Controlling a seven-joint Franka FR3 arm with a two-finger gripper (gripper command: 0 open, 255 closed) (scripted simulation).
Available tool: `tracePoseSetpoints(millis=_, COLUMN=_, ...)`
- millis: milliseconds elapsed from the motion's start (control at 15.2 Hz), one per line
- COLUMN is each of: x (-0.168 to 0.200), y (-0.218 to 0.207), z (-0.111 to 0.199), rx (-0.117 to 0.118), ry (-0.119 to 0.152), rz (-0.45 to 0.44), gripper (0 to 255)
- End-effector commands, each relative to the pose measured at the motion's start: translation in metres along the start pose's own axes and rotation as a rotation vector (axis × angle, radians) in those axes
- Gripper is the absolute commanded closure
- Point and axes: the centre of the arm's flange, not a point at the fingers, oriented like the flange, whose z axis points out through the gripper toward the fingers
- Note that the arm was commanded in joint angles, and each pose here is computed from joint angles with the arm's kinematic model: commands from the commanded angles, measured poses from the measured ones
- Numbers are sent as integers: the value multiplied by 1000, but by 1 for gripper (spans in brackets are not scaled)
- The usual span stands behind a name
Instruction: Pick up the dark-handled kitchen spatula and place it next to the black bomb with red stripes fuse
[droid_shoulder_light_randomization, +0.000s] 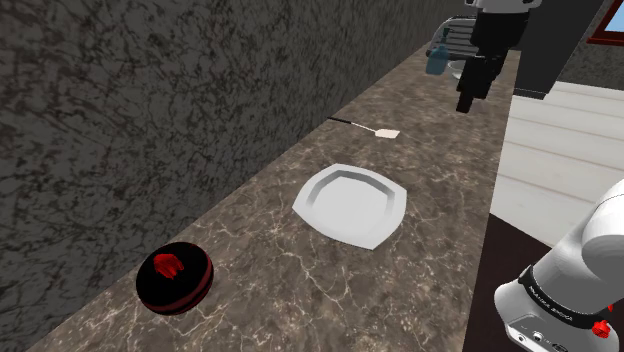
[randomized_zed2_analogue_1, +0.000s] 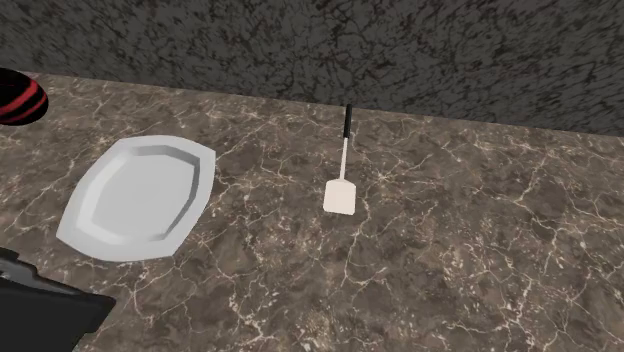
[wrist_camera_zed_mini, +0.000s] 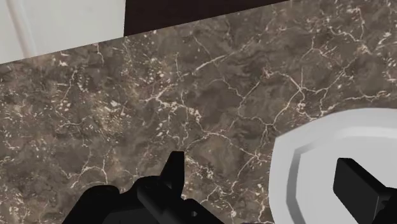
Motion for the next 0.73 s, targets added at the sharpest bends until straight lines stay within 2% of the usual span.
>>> tracePoseSetpoints(millis=0, x=0, y=0, z=0, rx=0, ry=0, rz=0, gripper=0)
tracePoseSetpoints(millis=660, x=102, y=51, z=58, rx=-4, ry=34, rz=-58, gripper=0)
